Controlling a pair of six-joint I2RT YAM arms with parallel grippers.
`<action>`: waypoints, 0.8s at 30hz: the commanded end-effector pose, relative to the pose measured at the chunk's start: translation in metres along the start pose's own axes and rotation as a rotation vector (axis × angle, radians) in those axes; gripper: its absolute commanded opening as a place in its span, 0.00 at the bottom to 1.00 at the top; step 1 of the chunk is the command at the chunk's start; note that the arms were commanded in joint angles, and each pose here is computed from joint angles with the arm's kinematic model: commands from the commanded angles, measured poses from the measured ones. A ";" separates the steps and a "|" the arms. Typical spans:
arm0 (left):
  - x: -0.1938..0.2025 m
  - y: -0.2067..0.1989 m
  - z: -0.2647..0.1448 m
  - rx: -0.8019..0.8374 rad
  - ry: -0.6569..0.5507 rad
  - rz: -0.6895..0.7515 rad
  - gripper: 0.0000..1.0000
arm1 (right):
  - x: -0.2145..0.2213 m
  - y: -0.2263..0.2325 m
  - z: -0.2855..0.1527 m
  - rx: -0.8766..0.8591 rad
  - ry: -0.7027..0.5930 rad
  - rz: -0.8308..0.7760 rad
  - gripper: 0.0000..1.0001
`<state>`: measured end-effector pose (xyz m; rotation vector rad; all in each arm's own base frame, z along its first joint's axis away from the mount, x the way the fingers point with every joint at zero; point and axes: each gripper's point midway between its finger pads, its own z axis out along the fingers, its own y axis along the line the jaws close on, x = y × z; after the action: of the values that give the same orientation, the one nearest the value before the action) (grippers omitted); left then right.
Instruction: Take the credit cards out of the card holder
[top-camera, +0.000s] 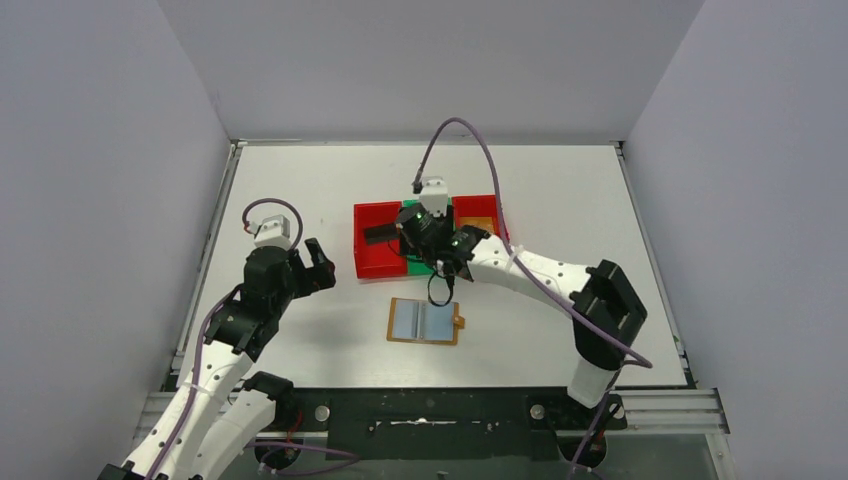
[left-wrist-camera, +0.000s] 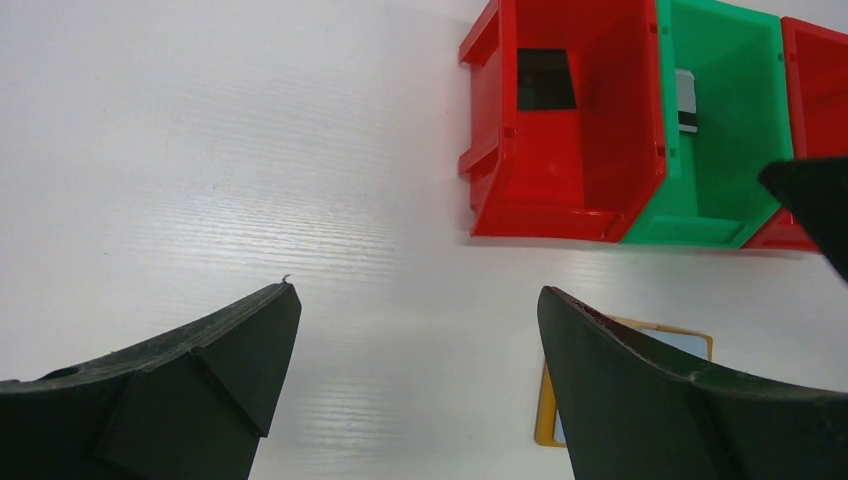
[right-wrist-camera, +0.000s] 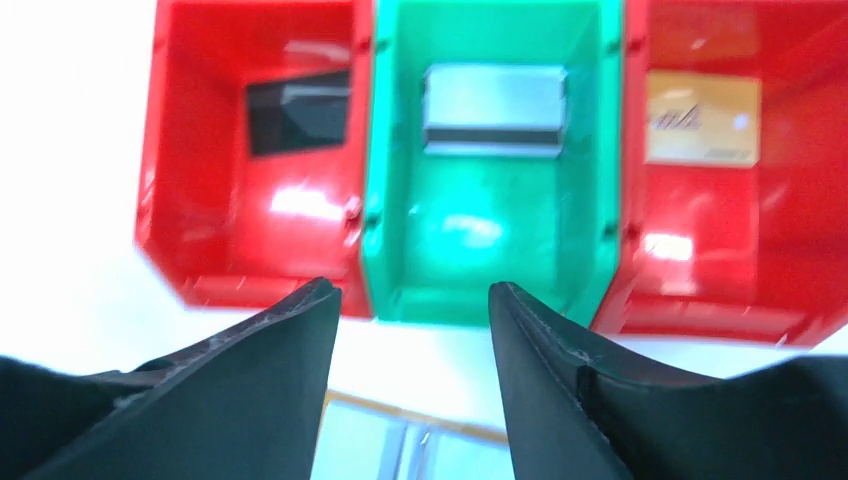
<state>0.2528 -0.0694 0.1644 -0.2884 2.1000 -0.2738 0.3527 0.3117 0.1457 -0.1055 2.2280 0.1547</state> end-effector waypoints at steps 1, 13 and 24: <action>-0.017 -0.005 -0.001 0.022 -0.059 -0.009 0.92 | 0.040 0.014 -0.029 0.012 -0.030 0.093 0.58; -0.016 -0.004 -0.001 0.016 -0.056 -0.016 0.92 | 0.155 0.077 -0.042 -0.033 0.158 0.123 0.63; -0.014 -0.005 0.000 0.022 -0.048 -0.013 0.92 | 0.166 0.067 -0.043 0.050 0.181 0.076 0.61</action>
<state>0.2533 -0.0675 0.1644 -0.2964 2.0984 -0.2692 0.2017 0.3662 0.0306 -0.0668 2.4673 0.1535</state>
